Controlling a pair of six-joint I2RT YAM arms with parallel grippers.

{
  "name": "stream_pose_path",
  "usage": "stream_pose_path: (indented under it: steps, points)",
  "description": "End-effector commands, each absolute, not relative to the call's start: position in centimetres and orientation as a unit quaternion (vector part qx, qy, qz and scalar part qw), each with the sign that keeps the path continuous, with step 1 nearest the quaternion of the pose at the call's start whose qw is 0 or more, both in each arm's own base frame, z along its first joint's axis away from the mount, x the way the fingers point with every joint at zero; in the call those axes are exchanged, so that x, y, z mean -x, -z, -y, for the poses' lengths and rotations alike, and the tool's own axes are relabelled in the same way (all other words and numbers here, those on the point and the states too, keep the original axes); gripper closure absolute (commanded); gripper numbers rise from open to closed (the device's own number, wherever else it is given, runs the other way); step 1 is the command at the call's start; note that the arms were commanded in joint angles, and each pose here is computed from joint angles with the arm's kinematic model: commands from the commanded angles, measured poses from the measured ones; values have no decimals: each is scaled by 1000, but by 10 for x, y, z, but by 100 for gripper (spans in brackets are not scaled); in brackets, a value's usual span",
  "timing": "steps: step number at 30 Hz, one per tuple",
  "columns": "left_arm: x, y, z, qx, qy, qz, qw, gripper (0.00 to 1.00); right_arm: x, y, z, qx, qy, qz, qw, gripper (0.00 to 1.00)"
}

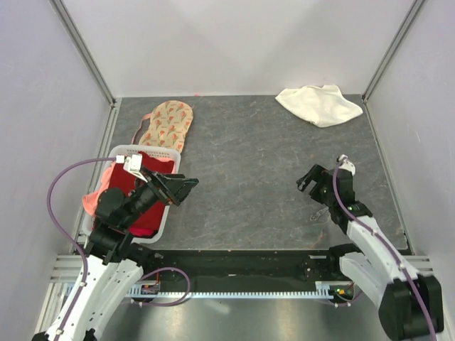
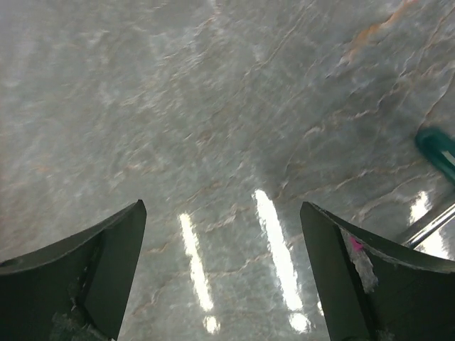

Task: Fold the napkin into a case and place the utensils inside
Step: Move the crumpled napkin to the center of the board.

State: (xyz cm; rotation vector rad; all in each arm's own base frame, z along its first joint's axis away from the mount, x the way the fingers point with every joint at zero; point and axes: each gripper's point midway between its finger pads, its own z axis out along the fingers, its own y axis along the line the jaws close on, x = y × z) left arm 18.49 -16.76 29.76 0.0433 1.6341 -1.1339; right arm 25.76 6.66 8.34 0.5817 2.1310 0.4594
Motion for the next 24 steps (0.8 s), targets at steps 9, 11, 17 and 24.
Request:
stream_pose_path:
  steps: [9, 11, 17, 24]
  points:
    - [-218, -276, 158, 55, 399, -777, 484, 2, -405, -141, -34, -241, -100, -851, 456, 2]
    - [-215, -267, 158, 68, 403, -784, 466, 2, -422, -133, -24, -257, -108, -849, 449, 2]
    - [-212, -247, 165, 89, 407, -810, 413, 6, -475, -110, 6, -304, -113, -844, 426, 2]
    - [-241, -241, 170, 46, 362, -836, 410, 11, -535, -94, 30, -322, -98, -829, 447, 2]
